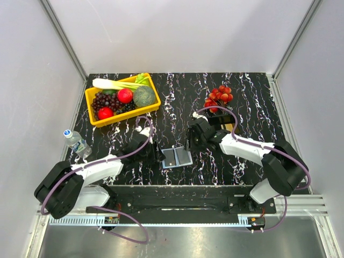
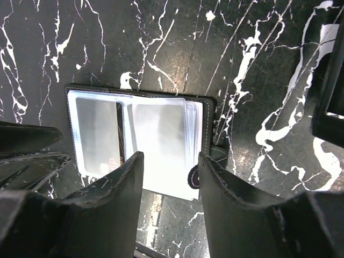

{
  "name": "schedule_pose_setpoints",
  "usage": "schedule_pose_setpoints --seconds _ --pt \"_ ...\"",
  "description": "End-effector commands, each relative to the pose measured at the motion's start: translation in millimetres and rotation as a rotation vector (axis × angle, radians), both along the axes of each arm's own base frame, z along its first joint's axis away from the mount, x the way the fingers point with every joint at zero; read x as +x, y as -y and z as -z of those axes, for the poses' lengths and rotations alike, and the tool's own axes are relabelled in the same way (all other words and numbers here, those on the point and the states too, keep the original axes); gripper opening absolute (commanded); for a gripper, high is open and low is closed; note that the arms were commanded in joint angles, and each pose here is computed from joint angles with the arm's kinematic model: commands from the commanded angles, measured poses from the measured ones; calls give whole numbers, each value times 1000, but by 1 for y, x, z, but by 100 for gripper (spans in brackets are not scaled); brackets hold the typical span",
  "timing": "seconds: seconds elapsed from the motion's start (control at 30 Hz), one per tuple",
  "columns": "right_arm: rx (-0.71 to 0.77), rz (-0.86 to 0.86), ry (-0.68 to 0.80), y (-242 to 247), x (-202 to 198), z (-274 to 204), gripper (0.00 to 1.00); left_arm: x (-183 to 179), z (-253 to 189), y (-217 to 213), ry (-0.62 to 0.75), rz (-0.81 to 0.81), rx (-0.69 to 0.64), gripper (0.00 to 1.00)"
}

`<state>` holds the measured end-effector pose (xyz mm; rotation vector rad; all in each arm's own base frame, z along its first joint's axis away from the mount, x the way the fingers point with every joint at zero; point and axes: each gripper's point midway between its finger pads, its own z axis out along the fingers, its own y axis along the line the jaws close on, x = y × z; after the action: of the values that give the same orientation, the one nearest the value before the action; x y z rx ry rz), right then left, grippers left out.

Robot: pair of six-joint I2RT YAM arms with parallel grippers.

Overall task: Put the credit cards into the card holder
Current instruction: Close the card holder at the center of the board.

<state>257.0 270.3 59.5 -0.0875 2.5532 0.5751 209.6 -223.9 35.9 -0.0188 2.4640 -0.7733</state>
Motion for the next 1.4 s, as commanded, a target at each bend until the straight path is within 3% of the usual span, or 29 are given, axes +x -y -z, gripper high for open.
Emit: schedule_pose_setpoints --seconds 0.0,0.5,0.93,1.13,1.37 --pt "-40 -8 70 9 7 -16 52 18 -26 1 89 -23 3 47" --pt "-82 -19 49 17 3 -12 60 14 -19 -14 61 -41 71 51" --pt "-127 -47 -11 17 -1 0 61 12 -8 -30 42 -94 97 59" --pt "-134 -35 10 20 2 -3 56 13 -6 -24 33 -76 88 59" --pt "-122 -41 -1 20 -2 -4 40 13 -5 -24 35 -76 86 58"
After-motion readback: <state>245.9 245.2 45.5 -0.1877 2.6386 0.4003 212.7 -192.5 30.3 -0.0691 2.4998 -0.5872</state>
